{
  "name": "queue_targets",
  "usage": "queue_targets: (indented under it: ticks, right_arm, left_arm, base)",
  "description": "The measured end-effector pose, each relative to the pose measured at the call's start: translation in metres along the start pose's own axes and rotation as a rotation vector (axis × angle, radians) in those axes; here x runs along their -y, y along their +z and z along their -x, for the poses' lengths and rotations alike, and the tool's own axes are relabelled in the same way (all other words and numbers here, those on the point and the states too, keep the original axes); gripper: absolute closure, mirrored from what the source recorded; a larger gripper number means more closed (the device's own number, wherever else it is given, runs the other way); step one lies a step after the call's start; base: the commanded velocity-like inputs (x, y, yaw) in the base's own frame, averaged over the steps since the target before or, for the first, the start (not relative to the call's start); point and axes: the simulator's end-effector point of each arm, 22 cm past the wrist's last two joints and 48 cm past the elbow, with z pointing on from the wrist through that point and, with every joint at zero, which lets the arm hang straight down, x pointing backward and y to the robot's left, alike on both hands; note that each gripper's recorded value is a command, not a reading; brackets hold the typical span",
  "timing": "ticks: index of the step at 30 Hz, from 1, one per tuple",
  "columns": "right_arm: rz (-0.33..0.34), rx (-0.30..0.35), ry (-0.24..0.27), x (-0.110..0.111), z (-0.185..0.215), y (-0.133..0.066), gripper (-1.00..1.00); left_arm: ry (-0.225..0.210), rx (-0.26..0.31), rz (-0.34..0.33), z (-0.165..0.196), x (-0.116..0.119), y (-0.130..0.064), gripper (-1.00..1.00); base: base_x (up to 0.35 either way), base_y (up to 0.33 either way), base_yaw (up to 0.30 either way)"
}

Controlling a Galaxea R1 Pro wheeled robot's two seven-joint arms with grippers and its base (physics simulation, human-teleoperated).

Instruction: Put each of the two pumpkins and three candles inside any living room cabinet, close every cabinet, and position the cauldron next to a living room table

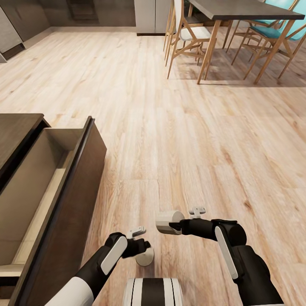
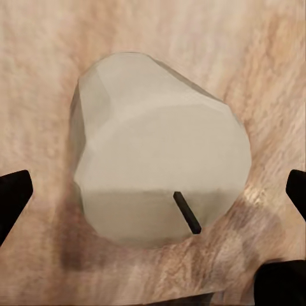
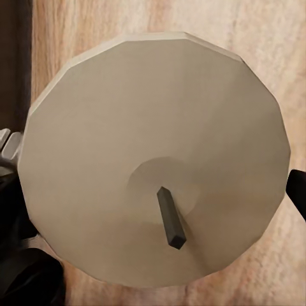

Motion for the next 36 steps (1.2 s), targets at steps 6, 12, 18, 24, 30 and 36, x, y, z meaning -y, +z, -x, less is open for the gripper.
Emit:
queue_targets:
  ticks: [6, 12, 18, 24, 30, 36]
  right_arm:
    - [0.001, 0.000, 0.000, 0.000, 0.000, 0.000, 1.00]
    - [0.000, -0.013, 0.008, 0.004, -0.005, 0.006, 1.00]
    - [0.000, -0.016, 0.010, 0.005, -0.006, 0.007, 1.00]
    - [0.009, -0.025, 0.018, 0.006, -0.012, 0.010, 1.00]
    - [0.200, -0.003, 0.015, -0.025, -0.013, -0.010, 1.00]
    - [0.363, 0.035, 0.032, -0.030, -0.004, -0.043, 1.00]
  left_arm:
    - [-0.003, 0.018, 0.016, 0.005, -0.001, -0.002, -1.00]
    - [-0.009, 0.001, 0.012, -0.001, 0.001, 0.005, -1.00]
    - [-0.010, 0.001, 0.005, -0.002, 0.005, 0.006, -1.00]
    - [-0.025, 0.012, 0.004, -0.002, 0.005, 0.012, -1.00]
    - [-0.027, 0.012, 0.005, -0.002, 0.005, 0.013, -1.00]
    - [-0.027, 0.012, 0.004, -0.002, 0.006, 0.013, -1.00]
  base:
    - [0.000, 0.000, 0.000]
    - [0.000, 0.000, 0.000]
    - [0.000, 0.000, 0.000]
    - [0.000, 0.000, 0.000]
    - [0.000, 0.000, 0.000]
    - [0.000, 0.000, 0.000]
